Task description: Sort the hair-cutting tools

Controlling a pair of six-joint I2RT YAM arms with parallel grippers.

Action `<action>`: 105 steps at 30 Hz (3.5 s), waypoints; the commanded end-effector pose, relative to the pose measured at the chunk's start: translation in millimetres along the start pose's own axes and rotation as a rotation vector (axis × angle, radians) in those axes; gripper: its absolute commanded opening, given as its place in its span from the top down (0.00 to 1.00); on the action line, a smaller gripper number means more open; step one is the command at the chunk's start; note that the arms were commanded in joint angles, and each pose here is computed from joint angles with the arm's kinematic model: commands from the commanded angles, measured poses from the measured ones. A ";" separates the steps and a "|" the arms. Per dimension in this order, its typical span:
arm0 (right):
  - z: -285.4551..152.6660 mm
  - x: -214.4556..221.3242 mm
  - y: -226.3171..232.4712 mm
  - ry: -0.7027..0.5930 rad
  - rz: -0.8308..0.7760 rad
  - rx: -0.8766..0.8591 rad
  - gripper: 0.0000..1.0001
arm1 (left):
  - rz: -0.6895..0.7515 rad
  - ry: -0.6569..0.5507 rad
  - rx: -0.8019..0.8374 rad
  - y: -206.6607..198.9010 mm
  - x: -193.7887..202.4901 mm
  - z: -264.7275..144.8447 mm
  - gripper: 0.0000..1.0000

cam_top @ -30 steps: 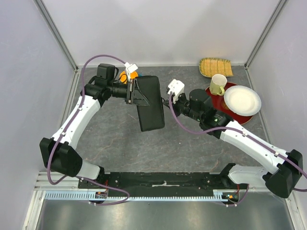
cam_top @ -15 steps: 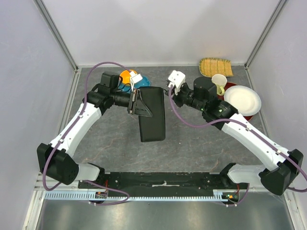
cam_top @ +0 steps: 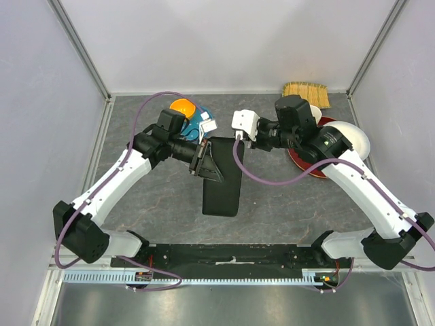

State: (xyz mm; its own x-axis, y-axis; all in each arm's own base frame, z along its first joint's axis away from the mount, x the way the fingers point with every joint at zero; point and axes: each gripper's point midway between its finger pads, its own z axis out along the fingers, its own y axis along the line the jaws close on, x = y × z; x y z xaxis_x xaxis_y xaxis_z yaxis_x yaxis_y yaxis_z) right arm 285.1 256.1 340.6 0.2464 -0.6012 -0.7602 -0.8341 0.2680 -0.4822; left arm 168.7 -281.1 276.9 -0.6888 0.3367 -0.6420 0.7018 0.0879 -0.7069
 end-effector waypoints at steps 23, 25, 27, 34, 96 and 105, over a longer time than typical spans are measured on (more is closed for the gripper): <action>8.3 -81.1 -12.5 -0.326 -0.160 0.003 1.00 | 0.084 0.309 0.183 -42.9 51.6 55.9 0.98; 11.5 -74.6 -9.6 -0.308 -0.119 -0.002 1.00 | 0.090 0.305 0.172 -41.6 49.7 55.8 0.98; 14.6 -59.7 -12.2 -0.254 -0.091 0.032 0.87 | 0.102 0.299 0.132 -37.3 46.4 55.9 0.98; 0.7 3.2 -22.7 -0.035 -0.011 0.219 0.47 | 0.113 0.216 -0.004 -13.8 26.9 52.0 0.98; -27.7 97.0 -71.8 -0.134 1.219 0.923 0.12 | -0.068 -0.622 -1.286 87.3 -51.7 -197.2 0.00; -24.4 74.1 -79.1 -0.214 1.211 0.858 0.12 | -0.026 -0.648 -1.254 69.0 -61.7 -200.2 0.00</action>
State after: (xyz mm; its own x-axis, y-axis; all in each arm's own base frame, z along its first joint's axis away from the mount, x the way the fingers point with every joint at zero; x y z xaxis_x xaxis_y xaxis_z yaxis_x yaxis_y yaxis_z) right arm 354.2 163.6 300.6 -0.3010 0.3466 -0.8884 0.0012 0.9317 0.3631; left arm 295.7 -110.6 298.5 -0.4887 -0.1365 -0.8617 0.1222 0.9672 -0.2225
